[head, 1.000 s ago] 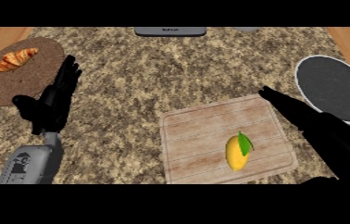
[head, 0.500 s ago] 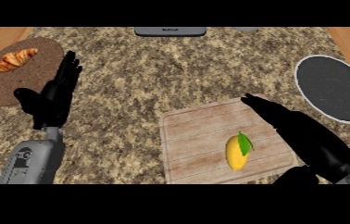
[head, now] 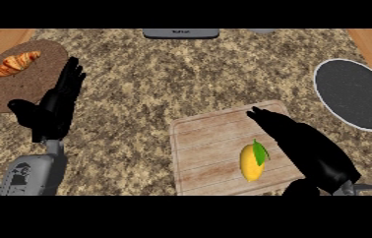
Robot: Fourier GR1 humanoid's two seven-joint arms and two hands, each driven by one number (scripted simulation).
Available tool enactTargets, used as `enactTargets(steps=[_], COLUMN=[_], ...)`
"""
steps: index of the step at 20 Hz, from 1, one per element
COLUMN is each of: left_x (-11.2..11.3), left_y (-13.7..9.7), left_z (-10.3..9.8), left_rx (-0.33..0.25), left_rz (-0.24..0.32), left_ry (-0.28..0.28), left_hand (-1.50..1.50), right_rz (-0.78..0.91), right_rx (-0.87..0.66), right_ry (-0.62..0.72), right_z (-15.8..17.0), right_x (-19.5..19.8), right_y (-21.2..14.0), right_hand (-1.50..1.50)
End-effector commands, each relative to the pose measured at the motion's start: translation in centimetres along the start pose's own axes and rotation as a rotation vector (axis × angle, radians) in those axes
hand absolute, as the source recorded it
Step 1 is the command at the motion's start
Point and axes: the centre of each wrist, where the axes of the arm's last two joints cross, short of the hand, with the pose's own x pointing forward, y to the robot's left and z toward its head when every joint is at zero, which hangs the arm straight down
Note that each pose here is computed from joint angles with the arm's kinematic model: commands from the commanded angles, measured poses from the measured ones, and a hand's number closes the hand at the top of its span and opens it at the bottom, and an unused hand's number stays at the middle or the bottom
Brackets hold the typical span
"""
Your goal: Pick the lemon from the cutting board and place it in the pan
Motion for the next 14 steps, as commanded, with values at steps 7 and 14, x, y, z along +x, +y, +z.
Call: enactTargets(steps=[7, 14], left_x=[0.1, 0.9], left_y=[0.2, 0.3], left_z=[-0.2, -1.5], left_rx=[-0.014, -0.006], left_rz=[-0.002, -0.026], left_ry=[-0.004, -0.009], left_hand=[0.00, 0.00], right_rz=[0.121, 0.139], right_rx=[0.069, 0.104], right_ry=[0.102, 0.093], right_z=[-1.7, -3.7], right_x=[0.5, 0.9], right_y=[1.4, 3.9], right_hand=[-1.50, -1.50])
